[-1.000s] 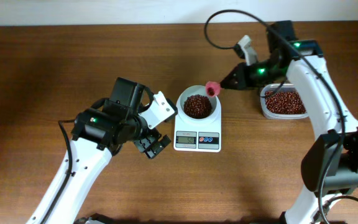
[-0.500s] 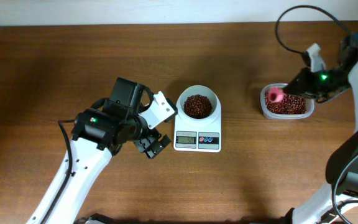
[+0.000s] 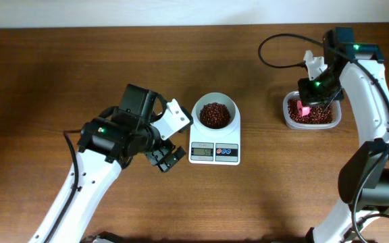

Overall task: Scoop and weigh 50g on scale
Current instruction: 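Carry the pink scoop back over the bean tub with the right gripper, then move the scoop down to the table in front of the tub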

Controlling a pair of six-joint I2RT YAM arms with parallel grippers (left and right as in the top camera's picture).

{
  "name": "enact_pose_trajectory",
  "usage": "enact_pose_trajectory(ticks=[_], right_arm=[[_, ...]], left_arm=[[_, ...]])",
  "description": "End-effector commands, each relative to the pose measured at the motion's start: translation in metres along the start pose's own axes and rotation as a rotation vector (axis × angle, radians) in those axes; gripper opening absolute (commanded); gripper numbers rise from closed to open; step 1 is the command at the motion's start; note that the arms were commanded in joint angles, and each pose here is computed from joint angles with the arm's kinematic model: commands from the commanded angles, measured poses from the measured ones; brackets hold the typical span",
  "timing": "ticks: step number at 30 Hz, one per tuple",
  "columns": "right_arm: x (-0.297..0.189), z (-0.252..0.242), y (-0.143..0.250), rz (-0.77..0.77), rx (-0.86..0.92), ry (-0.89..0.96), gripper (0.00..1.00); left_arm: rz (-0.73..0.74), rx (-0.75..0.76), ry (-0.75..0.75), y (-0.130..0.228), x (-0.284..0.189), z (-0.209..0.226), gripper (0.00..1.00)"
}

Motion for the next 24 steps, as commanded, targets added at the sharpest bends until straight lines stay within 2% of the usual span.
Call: enact_pose_trajectory(ticks=[1, 3, 7, 13, 16, 24], right_arm=[[-0.009, 0.005, -0.004, -0.039, 0.003, -0.012, 0.04], [-0.003, 0.017, -0.009, -0.050, -0.004, -0.085, 0.04], [0.009, 0.023, -0.005, -0.012, -0.024, -0.077, 0.04], [0.009, 0.003, -0.007, -0.011, -0.023, 0.034, 0.04], [0.007, -0.019, 0.003, 0.054, -0.022, 0.180, 0.04], [-0.030, -0.048, -0.001, 0.071, -0.009, 0.385, 0.04]], left_arm=[[-0.006, 0.012, 0.000, 0.001, -0.002, 0.000, 0.99], [-0.006, 0.012, 0.000, 0.001, -0.002, 0.000, 0.99], [-0.006, 0.012, 0.000, 0.001, -0.002, 0.000, 0.99], [-0.006, 0.012, 0.000, 0.001, -0.002, 0.000, 0.99], [-0.006, 0.012, 0.000, 0.001, -0.002, 0.000, 0.99], [-0.006, 0.012, 0.000, 0.001, -0.002, 0.000, 0.99]])
Point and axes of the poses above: each gripper's point midway between its finger pads, its own x axis out along the fingers, its own z axis along the line the jaws close on, y = z × x, the point moved 2 cm from there along -x, back along the fingers, and after that the axes turned 13 degrees about -x, right-handed, at the moved point
